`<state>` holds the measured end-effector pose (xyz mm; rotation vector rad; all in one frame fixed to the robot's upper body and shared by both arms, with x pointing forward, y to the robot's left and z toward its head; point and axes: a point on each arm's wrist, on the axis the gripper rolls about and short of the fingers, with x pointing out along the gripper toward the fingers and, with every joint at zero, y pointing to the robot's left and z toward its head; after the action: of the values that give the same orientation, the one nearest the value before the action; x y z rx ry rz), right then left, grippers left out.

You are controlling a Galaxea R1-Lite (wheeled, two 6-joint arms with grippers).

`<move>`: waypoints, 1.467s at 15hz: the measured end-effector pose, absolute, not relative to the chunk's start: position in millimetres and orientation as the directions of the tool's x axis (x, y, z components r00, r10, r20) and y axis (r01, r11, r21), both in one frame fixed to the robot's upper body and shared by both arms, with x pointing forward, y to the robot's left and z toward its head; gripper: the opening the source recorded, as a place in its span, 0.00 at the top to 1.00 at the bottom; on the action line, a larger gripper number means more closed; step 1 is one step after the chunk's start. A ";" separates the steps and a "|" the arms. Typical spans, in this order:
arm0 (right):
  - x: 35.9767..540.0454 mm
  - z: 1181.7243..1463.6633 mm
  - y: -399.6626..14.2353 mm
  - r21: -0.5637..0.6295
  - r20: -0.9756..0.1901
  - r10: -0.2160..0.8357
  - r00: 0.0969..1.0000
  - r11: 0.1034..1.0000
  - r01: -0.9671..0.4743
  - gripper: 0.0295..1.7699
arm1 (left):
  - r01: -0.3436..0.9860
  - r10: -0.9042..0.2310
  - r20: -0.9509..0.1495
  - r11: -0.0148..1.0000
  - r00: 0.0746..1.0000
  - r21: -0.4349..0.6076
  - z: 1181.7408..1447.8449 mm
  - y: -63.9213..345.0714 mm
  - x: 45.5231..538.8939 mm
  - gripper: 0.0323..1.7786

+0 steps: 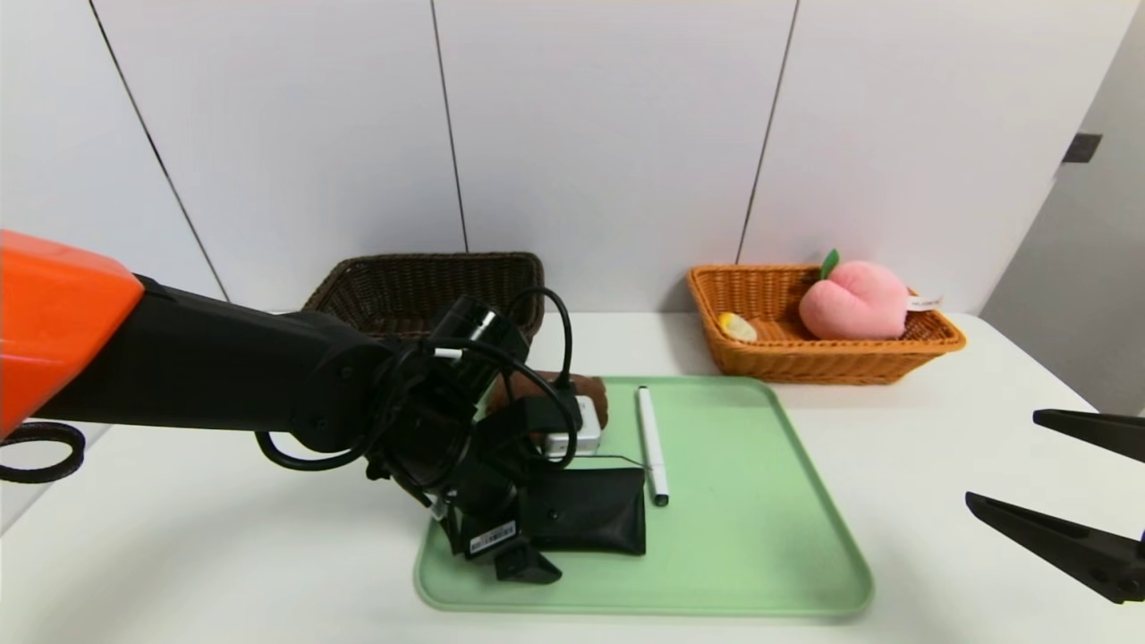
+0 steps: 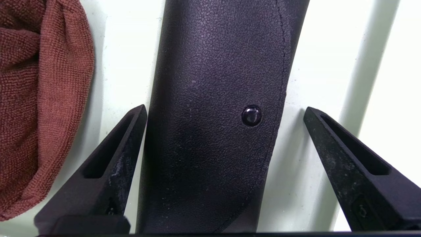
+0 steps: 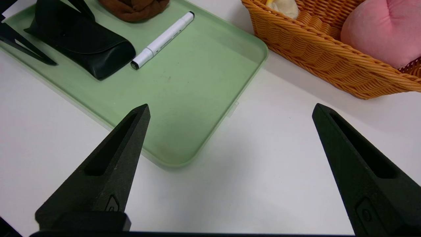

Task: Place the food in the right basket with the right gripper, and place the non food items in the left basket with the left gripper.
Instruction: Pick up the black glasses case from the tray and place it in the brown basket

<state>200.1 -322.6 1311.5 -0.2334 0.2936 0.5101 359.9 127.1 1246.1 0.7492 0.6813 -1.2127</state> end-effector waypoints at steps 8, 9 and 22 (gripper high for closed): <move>198.9 1313.0 -322.4 -0.148 -0.325 0.446 0.834 0.847 -0.510 0.04 | 0.975 -0.557 -0.803 0.179 0.213 0.134 1243.5 126.6 360.2 0.28; 199.0 1313.0 -322.4 -0.149 -0.325 0.446 0.834 0.847 -0.510 0.04 | 0.975 -0.558 -0.802 0.179 0.213 0.134 1243.6 126.6 360.2 0.37; 200.6 1309.3 -322.4 -0.139 -0.341 0.446 0.828 0.847 -0.513 0.03 | 0.973 -0.598 -0.770 0.188 0.220 0.133 1260.7 136.1 350.2 0.71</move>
<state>200.6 -322.4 1309.3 -0.2300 0.3041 0.5138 350.2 136.1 1260.7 0.7086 0.6497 -1.2219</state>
